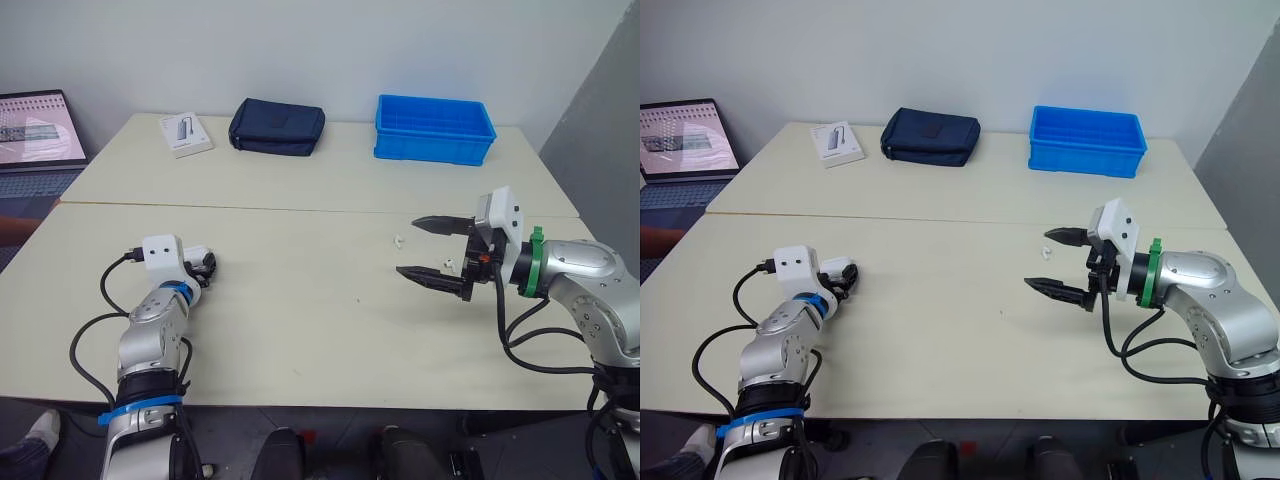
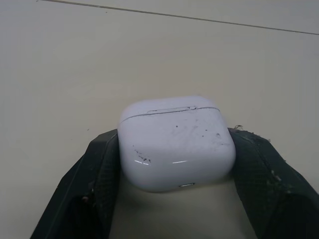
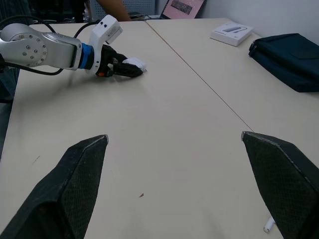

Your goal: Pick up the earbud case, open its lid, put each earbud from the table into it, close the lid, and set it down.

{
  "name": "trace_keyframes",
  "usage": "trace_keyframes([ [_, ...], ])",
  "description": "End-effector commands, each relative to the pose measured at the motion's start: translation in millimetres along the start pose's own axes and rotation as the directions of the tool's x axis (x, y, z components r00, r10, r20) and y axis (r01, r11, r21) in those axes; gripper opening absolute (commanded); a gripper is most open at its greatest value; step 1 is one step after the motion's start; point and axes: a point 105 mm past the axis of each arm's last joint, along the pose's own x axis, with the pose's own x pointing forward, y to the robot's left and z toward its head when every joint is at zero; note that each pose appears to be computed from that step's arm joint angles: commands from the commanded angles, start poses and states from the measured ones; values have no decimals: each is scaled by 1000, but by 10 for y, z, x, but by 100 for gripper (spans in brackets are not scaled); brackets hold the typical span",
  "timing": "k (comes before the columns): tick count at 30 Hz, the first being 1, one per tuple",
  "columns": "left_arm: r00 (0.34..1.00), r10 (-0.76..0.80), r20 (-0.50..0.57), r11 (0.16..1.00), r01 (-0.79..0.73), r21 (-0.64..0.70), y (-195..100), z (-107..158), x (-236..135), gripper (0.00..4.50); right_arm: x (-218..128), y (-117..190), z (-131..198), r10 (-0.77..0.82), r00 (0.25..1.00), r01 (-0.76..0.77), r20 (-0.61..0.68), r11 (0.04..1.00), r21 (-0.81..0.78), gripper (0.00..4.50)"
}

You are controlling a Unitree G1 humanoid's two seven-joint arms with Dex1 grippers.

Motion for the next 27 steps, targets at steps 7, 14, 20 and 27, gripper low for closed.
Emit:
trace_keyframes([
  [7, 961, -258, -100, 965, 261, 23, -293, -299, -316, 286, -88, -5, 109, -34, 999, 34, 14, 998, -49, 450],
  [14, 641, -762, -93, 612, 760, 219, -1027, -170, -964, 286, -318, 30, -114, -125, 984, 136, -128, 987, 86, 450],
  [20, 426, -901, -86, 365, 850, 380, -1404, -107, -1194, 285, -316, 244, -171, -114, 985, 143, -130, 961, 235, 450],
  [27, 212, -976, -44, 150, 810, 567, -1757, 59, -1342, 285, -164, 593, -263, -4, 996, 43, -95, 908, 417, 450],
])
